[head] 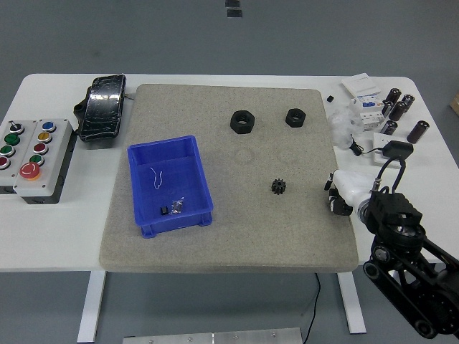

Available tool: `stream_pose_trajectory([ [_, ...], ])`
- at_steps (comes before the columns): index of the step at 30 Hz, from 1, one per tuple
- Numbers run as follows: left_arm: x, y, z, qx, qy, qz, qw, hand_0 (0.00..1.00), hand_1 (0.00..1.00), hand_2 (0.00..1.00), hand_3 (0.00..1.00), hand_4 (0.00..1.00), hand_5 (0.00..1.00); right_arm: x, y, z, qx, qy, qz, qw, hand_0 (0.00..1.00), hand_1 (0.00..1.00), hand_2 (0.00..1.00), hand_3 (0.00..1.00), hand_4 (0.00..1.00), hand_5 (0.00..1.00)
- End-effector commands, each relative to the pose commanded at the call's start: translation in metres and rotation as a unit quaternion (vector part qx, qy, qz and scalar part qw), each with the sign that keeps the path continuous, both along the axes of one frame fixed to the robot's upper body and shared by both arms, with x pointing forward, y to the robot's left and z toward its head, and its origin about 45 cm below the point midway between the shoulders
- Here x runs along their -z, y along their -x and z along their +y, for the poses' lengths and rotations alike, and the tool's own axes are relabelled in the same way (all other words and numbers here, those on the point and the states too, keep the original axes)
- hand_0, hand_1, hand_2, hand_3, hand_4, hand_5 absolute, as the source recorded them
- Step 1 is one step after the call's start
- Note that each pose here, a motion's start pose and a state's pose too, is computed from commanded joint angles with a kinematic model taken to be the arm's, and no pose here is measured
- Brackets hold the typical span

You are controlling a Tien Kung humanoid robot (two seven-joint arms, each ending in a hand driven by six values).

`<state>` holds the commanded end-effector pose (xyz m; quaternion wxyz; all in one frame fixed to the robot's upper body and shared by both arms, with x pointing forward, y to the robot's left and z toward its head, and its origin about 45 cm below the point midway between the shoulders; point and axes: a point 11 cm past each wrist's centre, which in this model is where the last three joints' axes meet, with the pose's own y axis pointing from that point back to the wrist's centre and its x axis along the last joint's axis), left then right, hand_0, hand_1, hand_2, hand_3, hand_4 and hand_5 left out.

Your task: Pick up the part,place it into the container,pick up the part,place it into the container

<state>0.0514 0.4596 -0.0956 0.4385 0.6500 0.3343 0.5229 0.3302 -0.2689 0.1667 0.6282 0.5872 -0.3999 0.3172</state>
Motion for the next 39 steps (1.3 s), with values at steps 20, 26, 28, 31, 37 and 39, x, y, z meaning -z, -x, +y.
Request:
stream_pose_trajectory([
  [20,0.000,0.0006,0.001,-0.002,-0.001,0.002,1.000,0.655,0.591,0.553,0.626,0.661,0.437,-0.007,-0.013,0.037,-0.021,-0.038,-0.048,0.998,0.110,0.304,0.565,0.654,0.167,0.002],
  [26,-0.001,-0.0007,0.002,-0.001,-0.002,0.002,1.000,0.655,0.590,0.553,0.627,0.664,0.440,-0.018,-0.025,0.062,-0.042,-0.046,-0.079,0.995,0.108,0.305,0.563,0.653,0.171,0.002],
  [28,-0.001,-0.0010,0.002,-0.001,-0.002,0.001,1.000,0.656,0.590,0.553,0.627,0.666,0.442,-0.024,-0.030,0.071,-0.049,-0.048,-0.092,0.993,0.108,0.305,0.564,0.652,0.173,0.002],
  [31,-0.001,-0.0007,0.003,0.000,-0.002,0.002,1.000,0.656,0.590,0.553,0.627,0.666,0.442,-0.035,-0.036,0.087,-0.062,-0.058,-0.112,0.990,0.108,0.305,0.564,0.652,0.173,0.002],
  [37,-0.001,0.0016,0.003,-0.001,-0.003,0.005,1.000,0.656,0.591,0.554,0.627,0.666,0.442,-0.053,-0.041,0.128,-0.091,-0.120,-0.134,0.980,0.108,0.304,0.562,0.651,0.175,0.002],
  [39,-0.001,0.0018,0.003,-0.001,-0.003,0.006,1.000,0.656,0.590,0.554,0.628,0.668,0.444,-0.056,-0.040,0.142,-0.102,-0.139,-0.141,0.975,0.106,0.296,0.555,0.640,0.175,0.002],
])
